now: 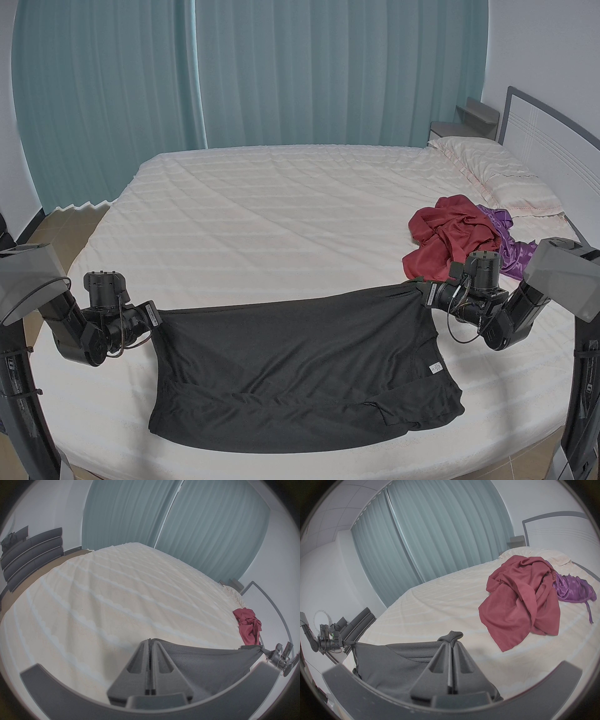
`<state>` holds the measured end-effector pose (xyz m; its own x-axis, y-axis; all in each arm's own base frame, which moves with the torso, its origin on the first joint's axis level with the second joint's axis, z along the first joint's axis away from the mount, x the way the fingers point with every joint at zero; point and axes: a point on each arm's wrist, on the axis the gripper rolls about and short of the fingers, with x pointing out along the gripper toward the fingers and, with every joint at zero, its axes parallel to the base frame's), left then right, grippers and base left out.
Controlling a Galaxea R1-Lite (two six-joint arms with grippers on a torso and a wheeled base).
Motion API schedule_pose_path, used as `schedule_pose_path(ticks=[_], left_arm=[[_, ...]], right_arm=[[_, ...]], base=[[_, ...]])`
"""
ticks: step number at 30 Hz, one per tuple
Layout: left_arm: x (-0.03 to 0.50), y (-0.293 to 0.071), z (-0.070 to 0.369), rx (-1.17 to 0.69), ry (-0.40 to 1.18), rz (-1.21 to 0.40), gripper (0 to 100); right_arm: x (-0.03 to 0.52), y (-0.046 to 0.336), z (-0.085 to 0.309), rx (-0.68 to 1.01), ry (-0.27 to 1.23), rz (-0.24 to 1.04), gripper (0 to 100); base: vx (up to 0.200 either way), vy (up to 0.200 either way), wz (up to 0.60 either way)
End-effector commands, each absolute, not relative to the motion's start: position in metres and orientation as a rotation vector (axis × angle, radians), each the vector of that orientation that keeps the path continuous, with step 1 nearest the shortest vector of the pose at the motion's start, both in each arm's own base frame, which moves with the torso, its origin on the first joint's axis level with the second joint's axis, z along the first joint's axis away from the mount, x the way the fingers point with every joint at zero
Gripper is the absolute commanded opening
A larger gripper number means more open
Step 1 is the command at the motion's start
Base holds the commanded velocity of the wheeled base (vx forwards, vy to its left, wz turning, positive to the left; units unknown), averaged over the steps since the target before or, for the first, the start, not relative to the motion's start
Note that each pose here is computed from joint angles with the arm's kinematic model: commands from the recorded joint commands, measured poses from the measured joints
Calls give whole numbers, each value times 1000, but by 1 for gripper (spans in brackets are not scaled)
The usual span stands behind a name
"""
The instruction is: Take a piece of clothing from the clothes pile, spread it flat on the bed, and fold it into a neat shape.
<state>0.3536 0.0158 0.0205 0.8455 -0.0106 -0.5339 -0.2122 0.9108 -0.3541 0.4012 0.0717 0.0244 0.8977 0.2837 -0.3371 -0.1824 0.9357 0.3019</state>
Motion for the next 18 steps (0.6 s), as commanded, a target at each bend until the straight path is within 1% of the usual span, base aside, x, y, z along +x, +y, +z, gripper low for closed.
schedule_pose_path(ticks=[1,6,11,18], left_arm=[[353,16,19,-417,563,113,0],[351,16,17,-408,572,113,0],[336,15,12,-345,622,99,0],[321,14,8,-328,618,91,0]], right_arm=[[399,72,18,266,411,240,0],[395,71,18,261,423,241,0],[380,68,21,260,448,243,0],[358,65,23,256,492,241,0]], base=[[0,0,0],[0,0,0],[0,0,0],[0,0,0]])
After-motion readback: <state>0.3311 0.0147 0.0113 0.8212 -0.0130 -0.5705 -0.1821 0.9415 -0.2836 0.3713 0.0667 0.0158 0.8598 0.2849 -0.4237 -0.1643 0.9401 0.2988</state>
